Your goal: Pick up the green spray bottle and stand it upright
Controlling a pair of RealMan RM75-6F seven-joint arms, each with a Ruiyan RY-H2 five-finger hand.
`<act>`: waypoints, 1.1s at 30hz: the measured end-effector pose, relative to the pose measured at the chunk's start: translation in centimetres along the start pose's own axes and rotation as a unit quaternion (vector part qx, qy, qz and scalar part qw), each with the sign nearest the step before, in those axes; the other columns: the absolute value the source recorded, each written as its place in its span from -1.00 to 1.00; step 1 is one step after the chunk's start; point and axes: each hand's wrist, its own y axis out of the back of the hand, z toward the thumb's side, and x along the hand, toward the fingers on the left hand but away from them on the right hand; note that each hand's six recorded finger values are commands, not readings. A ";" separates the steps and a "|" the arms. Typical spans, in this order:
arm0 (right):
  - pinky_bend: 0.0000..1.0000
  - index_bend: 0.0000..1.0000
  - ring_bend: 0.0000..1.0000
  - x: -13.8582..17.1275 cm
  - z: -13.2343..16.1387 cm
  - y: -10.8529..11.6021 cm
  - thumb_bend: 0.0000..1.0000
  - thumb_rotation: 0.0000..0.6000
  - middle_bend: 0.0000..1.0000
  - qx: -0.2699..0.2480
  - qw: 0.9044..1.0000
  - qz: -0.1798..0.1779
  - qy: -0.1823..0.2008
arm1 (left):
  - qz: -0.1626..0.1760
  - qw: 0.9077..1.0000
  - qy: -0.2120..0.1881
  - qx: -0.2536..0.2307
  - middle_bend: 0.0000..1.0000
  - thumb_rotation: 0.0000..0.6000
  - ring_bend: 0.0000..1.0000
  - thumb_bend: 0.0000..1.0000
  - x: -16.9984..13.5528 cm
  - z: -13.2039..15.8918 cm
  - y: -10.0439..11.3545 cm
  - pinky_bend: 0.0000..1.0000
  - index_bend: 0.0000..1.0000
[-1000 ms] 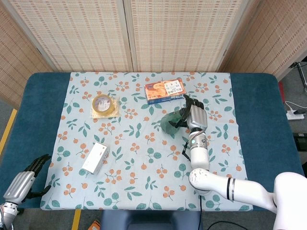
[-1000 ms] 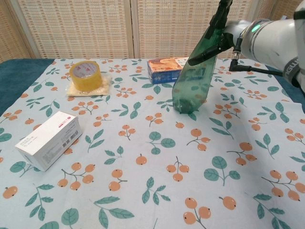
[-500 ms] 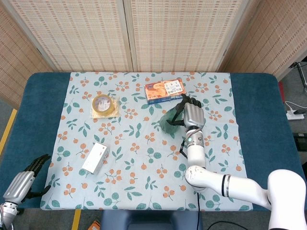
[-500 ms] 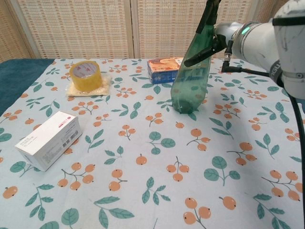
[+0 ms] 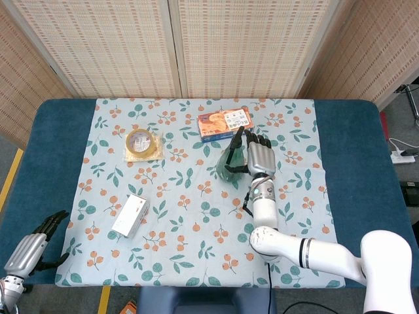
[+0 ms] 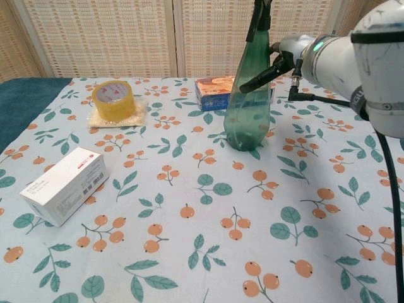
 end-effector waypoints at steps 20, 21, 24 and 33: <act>-1.00 -1.00 -1.00 5.0 -7.0 2.4 -1.00 1.00 -0.96 0.107 0.994 0.006 0.017 | 0.002 1.000 0.002 0.000 -1.00 1.00 -1.00 -0.48 -0.1 -0.1 0.1 -0.66 -1.00; -1.00 -1.00 -1.00 5.5 -8.1 2.7 -1.00 1.00 -0.96 0.120 0.993 0.005 0.014 | 0.003 1.000 0.003 0.000 -1.00 1.00 -1.00 -0.48 -0.1 -0.1 0.1 -0.66 -1.00; -1.00 -1.00 -1.00 7.2 -11.5 3.4 -1.00 1.00 -0.96 0.163 0.987 -0.004 0.011 | 0.004 1.000 0.004 0.003 -1.00 1.00 -1.00 -0.48 -0.1 -0.1 0.1 -0.66 -1.00; -1.00 -1.00 -1.00 12.1 -20.9 5.1 -1.00 1.00 -0.96 0.237 0.967 -0.096 0.017 | 0.016 1.000 0.008 0.011 -1.00 1.00 -1.00 -0.47 -0.2 -0.1 0.3 -0.66 -1.00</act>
